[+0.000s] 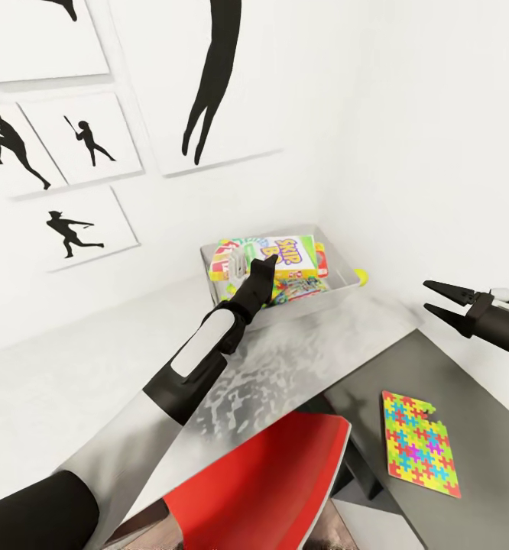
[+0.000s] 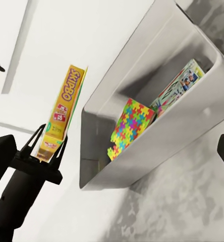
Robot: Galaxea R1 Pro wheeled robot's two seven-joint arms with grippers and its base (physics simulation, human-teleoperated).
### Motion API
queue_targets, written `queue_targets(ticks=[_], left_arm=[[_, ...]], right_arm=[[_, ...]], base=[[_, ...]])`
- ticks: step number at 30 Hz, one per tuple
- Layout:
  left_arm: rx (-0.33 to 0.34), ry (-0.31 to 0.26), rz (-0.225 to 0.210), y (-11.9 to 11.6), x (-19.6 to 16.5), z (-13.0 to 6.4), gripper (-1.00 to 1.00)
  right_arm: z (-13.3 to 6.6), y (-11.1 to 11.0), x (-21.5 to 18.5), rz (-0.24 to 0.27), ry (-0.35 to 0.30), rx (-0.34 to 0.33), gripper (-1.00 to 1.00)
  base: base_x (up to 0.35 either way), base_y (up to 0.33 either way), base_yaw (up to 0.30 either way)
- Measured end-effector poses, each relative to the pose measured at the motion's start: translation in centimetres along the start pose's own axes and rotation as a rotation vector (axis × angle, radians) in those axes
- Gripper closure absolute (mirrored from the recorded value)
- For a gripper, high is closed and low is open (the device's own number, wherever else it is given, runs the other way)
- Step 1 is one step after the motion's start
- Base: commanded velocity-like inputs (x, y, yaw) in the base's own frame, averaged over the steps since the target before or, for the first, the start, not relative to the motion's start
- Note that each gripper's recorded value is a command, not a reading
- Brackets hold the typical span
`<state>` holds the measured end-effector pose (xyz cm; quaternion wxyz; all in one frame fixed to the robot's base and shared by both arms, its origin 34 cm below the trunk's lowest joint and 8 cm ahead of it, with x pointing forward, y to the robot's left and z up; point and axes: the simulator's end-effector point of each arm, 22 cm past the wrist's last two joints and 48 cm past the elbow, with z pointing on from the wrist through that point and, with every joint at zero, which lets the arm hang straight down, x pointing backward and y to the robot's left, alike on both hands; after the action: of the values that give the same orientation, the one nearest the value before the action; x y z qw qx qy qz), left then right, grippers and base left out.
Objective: Put all the toys in the child's room - the three board games (two on the bed and one on the table), the two jigsaw puzzles on the table, and the tennis ball on the table - inside the toy box on the table in the child's room.
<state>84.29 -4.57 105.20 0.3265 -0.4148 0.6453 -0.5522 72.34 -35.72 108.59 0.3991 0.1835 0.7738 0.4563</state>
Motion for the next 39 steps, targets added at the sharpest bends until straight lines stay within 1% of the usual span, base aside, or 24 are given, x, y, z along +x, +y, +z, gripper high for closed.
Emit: queue_targets(ticks=[6,24,32,39], left_arm=[[-0.003,0.0,-0.001,0.3,-0.1,0.3,1.0],[-0.028,0.0,-0.013,2.3,-0.3,0.8,1.0],[-0.038,0.0,-0.018,3.2,-0.3,0.9,1.0],[-0.04,0.0,-0.019,3.3,-0.3,1.0,1.0]], right_arm=[[0.2,-0.5,0.2,0.006,0.005,0.006,-1.0],[0.9,-2.1,1.0,0.023,0.022,0.025,-1.0],[1.2,-2.7,1.3,0.031,0.028,0.031,-1.0],[1.2,-2.8,1.4,0.032,0.03,0.032,-1.0]], base=[[0.0,0.0,0.061],[0.0,0.0,0.061],[0.0,0.0,-0.038],[0.0,0.0,-0.009]])
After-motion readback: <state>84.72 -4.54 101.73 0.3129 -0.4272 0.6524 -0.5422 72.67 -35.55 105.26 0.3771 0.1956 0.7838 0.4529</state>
